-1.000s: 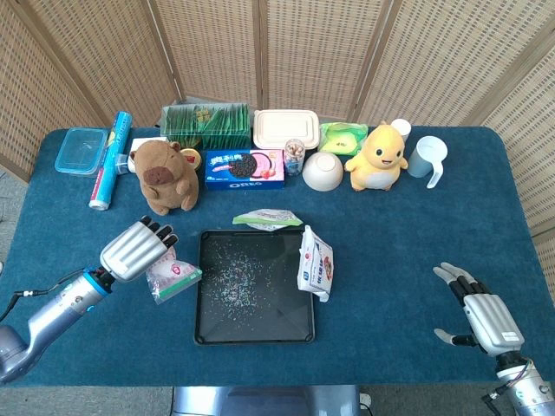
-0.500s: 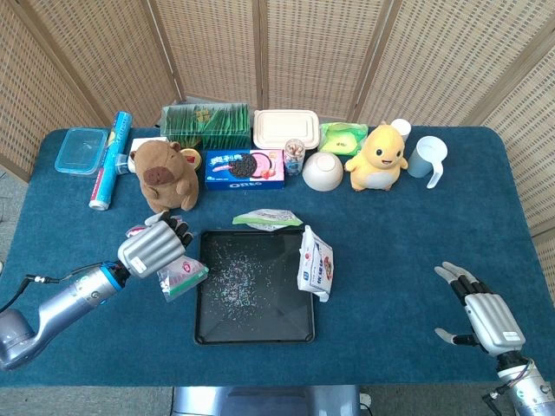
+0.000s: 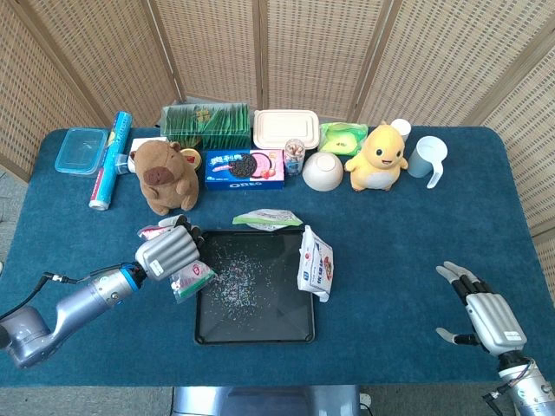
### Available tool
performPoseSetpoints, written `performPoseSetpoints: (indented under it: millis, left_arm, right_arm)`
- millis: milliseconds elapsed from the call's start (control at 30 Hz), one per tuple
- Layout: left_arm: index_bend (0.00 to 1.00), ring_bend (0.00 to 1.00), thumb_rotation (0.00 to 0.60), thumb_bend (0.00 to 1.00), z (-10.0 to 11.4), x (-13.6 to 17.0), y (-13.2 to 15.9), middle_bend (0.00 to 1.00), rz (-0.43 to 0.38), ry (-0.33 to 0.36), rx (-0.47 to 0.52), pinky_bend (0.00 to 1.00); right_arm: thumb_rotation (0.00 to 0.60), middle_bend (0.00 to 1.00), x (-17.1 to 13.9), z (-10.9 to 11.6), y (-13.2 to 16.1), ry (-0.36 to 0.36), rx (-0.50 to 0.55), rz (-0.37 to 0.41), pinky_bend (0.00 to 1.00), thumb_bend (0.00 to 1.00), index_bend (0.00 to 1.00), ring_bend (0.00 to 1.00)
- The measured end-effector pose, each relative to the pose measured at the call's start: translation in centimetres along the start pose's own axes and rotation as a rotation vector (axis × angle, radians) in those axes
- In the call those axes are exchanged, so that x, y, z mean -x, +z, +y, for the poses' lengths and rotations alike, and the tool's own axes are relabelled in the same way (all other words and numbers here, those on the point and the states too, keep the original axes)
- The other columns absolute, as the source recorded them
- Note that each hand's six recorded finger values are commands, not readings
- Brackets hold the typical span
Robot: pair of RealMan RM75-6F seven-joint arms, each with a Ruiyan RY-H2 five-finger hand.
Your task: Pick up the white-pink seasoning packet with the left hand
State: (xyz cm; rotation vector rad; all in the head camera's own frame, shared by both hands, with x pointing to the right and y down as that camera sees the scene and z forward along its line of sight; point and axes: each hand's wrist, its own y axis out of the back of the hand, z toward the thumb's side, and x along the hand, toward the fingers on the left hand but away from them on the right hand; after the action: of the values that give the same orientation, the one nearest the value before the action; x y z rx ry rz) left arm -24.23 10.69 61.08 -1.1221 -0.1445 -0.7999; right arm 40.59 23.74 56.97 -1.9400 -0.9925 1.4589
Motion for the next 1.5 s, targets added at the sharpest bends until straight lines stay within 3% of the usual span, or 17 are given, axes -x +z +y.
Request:
performPoseSetpoints:
  millis: [167,267,367,533,800,1100,1333,1400,1500]
  left_arm:
    - [0.69,0.66,0.6,0.23,-0.1,0.1,0.2,0.68,0.013,-0.009,0.031,0.61]
    - [0.69,0.66,0.6,0.23,-0.2,0.3,0.1,0.68,0.039,-0.007,0.107,0.61]
    - [0.69,0.66,0.6,0.23,-0.5,0.8,-0.1,0.68,0.084,-0.002,0.239,0.61]
    - [0.69,0.66,0.6,0.23,-1.7,2.2,-0.2,0.68,0.183,0.019,0.545,0.61]
    - [0.69,0.66,0.6,0.23,-5.7,4.8,0.5,0.68,0.401,0.099,0.982,0.6]
    - [0.69,0.66,0.6,0.24,-9.4,6.3,4.6,0.68,0.612,0.184,1.238,0.59]
    - [0.69,0.66,0.6,0.24,-10.6,5.7,7.6,0.68,0.664,0.193,1.365,0.57]
    - [0.69,0.61,0.6,0.24,-10.7,5.3,8.4,0.66,0.673,0.199,1.396,0.5]
    - [0.66,0.45,0.6,0.23,-10.8,4.9,9.1,0.52,0.674,0.2,1.422,0.36]
  right_arm:
    - [0.6,0.06,0.0,0.0,0.0,0.003,0.001,0.001,0.14,0.01,0.06,0.08]
    - [0.6,0.06,-0.1,0.0,0.0,0.002,0.002,0.001,0.14,0.01,0.06,0.08]
    - [0.6,0.06,-0.1,0.1,0.0,0.0,0.003,-0.001,0.14,0.01,0.06,0.08]
    - [0.6,0.06,-0.1,0.0,0.0,0.002,0.002,0.0,0.14,0.01,0.06,0.08]
    - [0.6,0.06,0.0,-0.4,0.3,0.011,-0.008,0.003,0.14,0.01,0.06,0.08]
    - [0.6,0.06,0.2,-0.9,0.3,0.025,-0.021,-0.006,0.14,0.01,0.06,0.08]
    - [0.6,0.06,0.1,-0.8,0.2,0.024,-0.018,-0.01,0.14,0.01,0.06,0.08]
    - [0.6,0.06,0.1,-0.8,0.1,0.023,-0.017,-0.01,0.14,0.01,0.06,0.08]
    - [0.6,0.06,0.2,-0.7,0.1,0.021,-0.014,-0.011,0.14,0.01,0.06,0.08]
